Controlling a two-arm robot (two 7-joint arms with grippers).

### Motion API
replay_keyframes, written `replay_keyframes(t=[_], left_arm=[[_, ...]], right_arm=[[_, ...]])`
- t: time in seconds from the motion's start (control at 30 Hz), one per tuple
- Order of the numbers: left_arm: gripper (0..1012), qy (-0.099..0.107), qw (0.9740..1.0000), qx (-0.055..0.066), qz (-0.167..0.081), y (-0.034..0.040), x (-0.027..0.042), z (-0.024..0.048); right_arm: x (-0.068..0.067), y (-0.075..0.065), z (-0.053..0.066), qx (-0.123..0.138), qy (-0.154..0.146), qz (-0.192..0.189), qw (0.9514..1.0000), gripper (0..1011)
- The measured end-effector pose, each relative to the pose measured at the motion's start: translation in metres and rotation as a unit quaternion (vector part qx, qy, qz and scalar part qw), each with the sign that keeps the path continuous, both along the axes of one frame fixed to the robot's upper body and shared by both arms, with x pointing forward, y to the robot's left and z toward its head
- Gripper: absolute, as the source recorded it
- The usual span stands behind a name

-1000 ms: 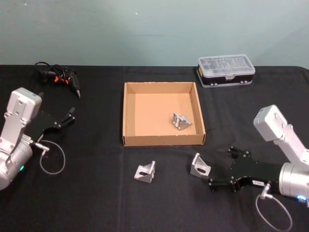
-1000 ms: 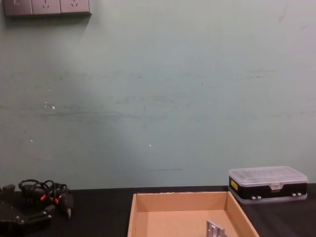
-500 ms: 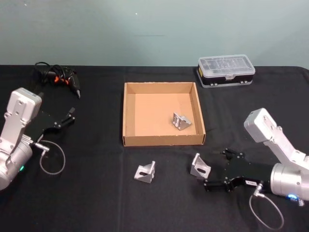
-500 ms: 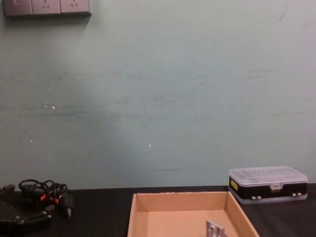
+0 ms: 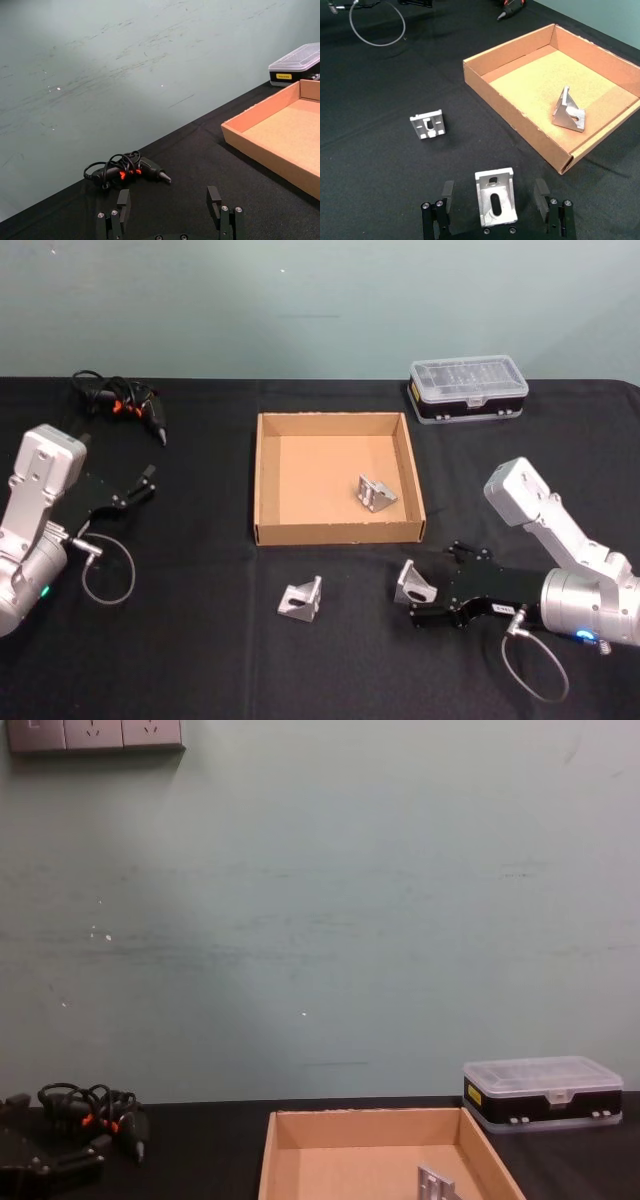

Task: Use one hand to pick up the angle iron from the table and place it into the box.

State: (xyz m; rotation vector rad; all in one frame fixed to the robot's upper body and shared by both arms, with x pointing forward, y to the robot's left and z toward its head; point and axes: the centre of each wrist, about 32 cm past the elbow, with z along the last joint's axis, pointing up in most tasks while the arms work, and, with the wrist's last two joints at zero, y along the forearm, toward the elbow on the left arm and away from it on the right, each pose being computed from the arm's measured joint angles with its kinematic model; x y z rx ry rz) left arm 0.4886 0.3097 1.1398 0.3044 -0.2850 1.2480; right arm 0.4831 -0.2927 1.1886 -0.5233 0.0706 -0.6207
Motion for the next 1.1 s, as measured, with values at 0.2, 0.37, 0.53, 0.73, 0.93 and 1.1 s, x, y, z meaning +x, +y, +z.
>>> replay_keyframes(t=[0.2,0.37,0.53,0.73,0.93,1.1], left_arm=[[1000,0.000,1.0000,0.000,0.000,0.0000,0.0000,0.0000],[1000,0.000,1.0000,0.000,0.000,0.0000,0.0000,0.0000],[1000,0.000,1.0000,0.000,0.000,0.0000,0.0000,0.0000],[1000,0.000,1.0000,0.000,0.000,0.0000,0.0000,0.0000],[1000,0.000,1.0000,0.000,0.000,0.0000,0.0000,0.0000],[1000,0.000,1.0000,0.000,0.000,0.0000,0.0000,0.0000]], right_arm=[[0.005,0.004,-0.001,-0.002,0.001,0.003,1.0000,1003],[0.008,0.008,-0.003,-0.003,0.002,0.005,1.0000,1003],[0.012,0.011,-0.005,-0.006,0.003,0.009,0.9999,1003],[0.015,0.013,-0.006,-0.008,0.004,0.008,0.9999,1003],[0.017,0.013,-0.008,-0.009,0.005,0.007,0.9999,1003],[0.018,0.014,-0.010,-0.009,0.007,0.005,0.9999,1003]])
